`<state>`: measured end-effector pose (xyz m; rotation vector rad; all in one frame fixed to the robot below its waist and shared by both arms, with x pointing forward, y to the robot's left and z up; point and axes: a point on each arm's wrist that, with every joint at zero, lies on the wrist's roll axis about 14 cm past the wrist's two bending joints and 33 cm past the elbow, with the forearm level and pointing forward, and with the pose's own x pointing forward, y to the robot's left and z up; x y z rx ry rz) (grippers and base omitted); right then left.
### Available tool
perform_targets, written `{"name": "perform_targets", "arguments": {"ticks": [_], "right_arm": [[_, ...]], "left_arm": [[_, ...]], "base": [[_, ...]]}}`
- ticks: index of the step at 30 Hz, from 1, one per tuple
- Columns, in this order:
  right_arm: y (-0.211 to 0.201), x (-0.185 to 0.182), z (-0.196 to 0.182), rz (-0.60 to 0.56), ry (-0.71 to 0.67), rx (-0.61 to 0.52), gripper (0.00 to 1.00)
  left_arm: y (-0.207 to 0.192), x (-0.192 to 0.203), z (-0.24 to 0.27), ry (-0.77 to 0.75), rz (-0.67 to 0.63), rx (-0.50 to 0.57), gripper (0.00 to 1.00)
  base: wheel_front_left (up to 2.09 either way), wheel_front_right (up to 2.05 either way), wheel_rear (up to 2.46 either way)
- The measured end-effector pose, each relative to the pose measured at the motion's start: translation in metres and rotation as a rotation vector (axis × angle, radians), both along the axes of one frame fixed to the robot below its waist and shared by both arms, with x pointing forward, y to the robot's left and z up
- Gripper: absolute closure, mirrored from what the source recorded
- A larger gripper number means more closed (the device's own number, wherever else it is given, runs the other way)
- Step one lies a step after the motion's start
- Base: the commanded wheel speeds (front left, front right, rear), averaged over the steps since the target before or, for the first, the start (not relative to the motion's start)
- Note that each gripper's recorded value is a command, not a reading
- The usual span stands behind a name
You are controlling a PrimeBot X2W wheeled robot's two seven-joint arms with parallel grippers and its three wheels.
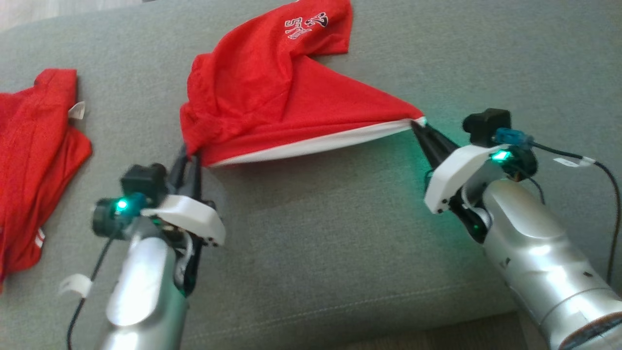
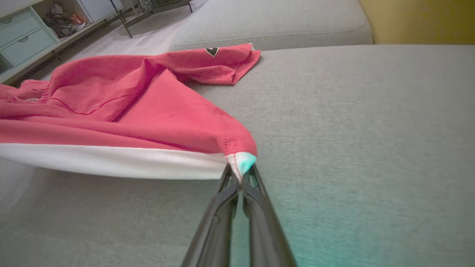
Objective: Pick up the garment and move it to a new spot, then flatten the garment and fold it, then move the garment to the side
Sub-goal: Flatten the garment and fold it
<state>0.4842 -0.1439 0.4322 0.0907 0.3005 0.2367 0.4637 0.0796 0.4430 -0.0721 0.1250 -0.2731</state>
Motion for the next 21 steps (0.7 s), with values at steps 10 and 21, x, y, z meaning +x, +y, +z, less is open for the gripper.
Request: {"name": "perform_targets", "arguments": {"ticks": [10,21], "right_arm": [[-0.031,-0.030,-0.036,-0.075,0.101,-0.059,1.00],[-0.033,-0.029,-0.049,-0.120,0.129,-0.039,1.00]], "left_arm": [[-0.040,-0.014,-0.019,0.075,-0.097,-0.041,1.00],[-0.056,-0.006,-0.031,0.095,-0.151,-0.007,0.00]], "base": [[0.00,0.00,0.00],[0.00,0.00,0.00]]}}
